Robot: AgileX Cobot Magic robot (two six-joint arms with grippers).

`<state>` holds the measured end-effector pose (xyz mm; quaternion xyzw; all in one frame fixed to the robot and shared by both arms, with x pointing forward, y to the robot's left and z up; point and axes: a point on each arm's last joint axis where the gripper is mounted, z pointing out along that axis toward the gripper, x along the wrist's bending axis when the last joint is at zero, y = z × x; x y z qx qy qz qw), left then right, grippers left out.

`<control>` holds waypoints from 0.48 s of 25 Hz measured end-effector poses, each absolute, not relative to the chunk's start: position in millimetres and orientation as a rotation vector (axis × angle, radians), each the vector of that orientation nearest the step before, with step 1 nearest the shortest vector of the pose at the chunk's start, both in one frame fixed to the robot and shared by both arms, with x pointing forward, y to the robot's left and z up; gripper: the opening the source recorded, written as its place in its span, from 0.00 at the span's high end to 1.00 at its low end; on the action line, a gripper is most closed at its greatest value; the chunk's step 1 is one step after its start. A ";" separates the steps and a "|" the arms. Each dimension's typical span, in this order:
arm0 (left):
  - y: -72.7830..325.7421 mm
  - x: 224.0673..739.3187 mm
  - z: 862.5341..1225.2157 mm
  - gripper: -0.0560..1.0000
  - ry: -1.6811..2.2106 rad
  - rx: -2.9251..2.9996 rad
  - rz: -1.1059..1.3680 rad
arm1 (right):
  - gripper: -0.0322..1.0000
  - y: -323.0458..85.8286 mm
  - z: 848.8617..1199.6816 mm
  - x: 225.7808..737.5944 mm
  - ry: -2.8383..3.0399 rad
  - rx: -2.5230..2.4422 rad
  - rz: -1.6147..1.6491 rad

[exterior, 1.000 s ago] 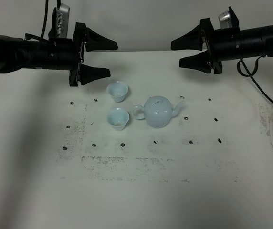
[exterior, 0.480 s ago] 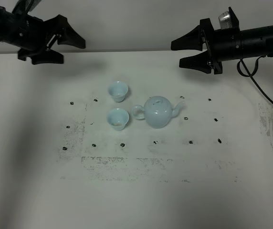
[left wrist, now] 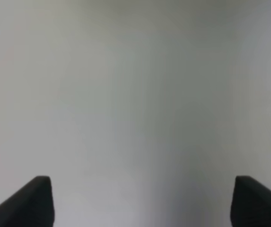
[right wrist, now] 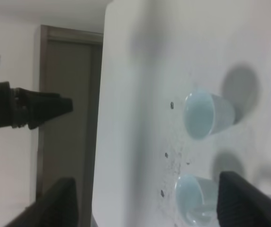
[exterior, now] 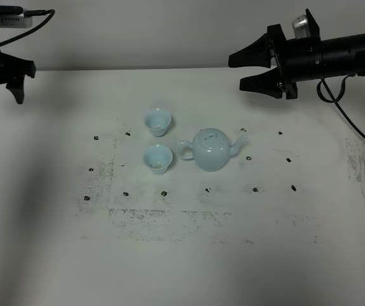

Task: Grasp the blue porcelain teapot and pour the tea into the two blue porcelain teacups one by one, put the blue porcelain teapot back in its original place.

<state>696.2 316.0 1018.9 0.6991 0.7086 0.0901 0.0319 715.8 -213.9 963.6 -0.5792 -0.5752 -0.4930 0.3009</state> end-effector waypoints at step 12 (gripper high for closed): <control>324.2 576.1 1066.7 0.26 2.238 2.205 0.268 | 0.40 -214.5 961.3 714.7 -1.545 -1.549 -1.278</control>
